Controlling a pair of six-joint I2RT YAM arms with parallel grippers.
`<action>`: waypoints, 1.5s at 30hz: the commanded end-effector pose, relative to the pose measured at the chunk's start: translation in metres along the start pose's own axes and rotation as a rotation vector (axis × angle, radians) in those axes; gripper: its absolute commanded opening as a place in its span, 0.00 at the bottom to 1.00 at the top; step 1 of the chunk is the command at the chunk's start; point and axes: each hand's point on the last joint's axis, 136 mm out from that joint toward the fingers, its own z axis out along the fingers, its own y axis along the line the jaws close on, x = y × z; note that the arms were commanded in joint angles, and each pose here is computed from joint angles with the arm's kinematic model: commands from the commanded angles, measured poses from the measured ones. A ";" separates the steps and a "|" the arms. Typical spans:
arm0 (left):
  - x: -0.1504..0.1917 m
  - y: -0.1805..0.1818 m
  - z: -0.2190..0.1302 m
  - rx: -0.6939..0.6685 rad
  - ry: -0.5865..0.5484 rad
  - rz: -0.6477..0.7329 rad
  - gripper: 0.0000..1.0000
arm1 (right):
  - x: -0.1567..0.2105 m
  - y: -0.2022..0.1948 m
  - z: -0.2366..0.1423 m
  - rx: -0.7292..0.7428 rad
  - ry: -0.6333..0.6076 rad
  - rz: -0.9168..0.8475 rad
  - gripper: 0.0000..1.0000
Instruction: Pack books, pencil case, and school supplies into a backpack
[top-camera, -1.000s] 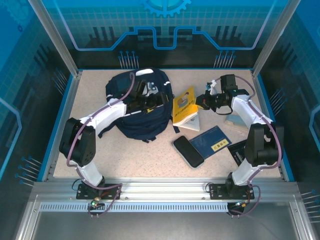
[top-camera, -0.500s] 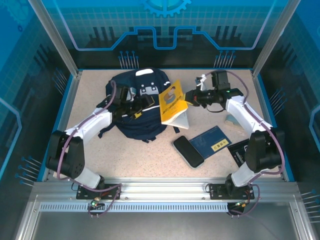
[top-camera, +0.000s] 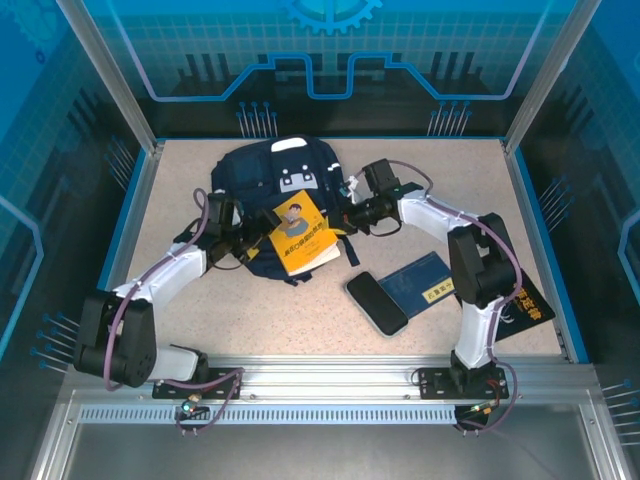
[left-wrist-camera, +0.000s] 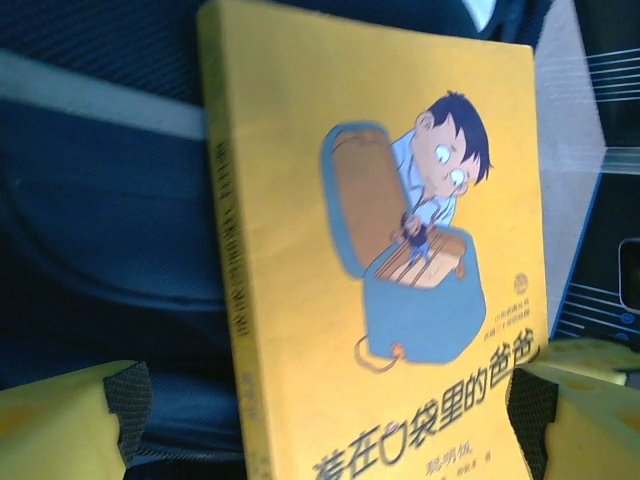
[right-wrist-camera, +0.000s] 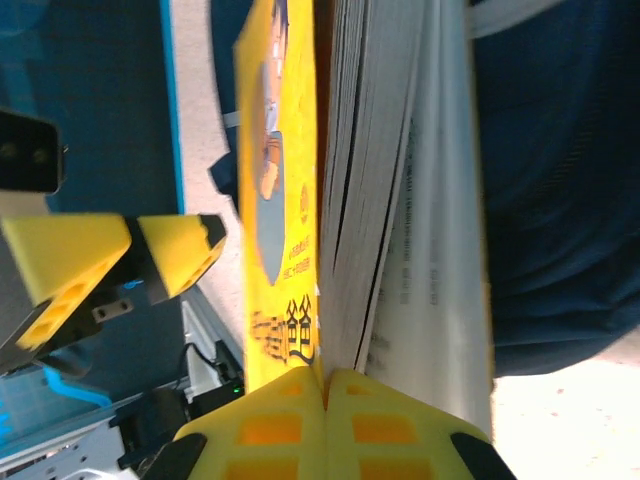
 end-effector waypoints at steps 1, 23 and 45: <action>0.014 0.008 0.008 0.006 0.072 -0.011 0.91 | -0.012 -0.011 0.000 0.028 -0.017 -0.001 0.00; 0.023 -0.019 0.051 0.215 0.238 -0.076 0.60 | 0.017 -0.062 0.034 0.273 0.131 -0.022 0.44; -0.003 -0.098 -0.001 0.466 0.110 0.052 0.10 | 0.001 -0.001 -0.054 0.101 -0.278 -0.005 0.80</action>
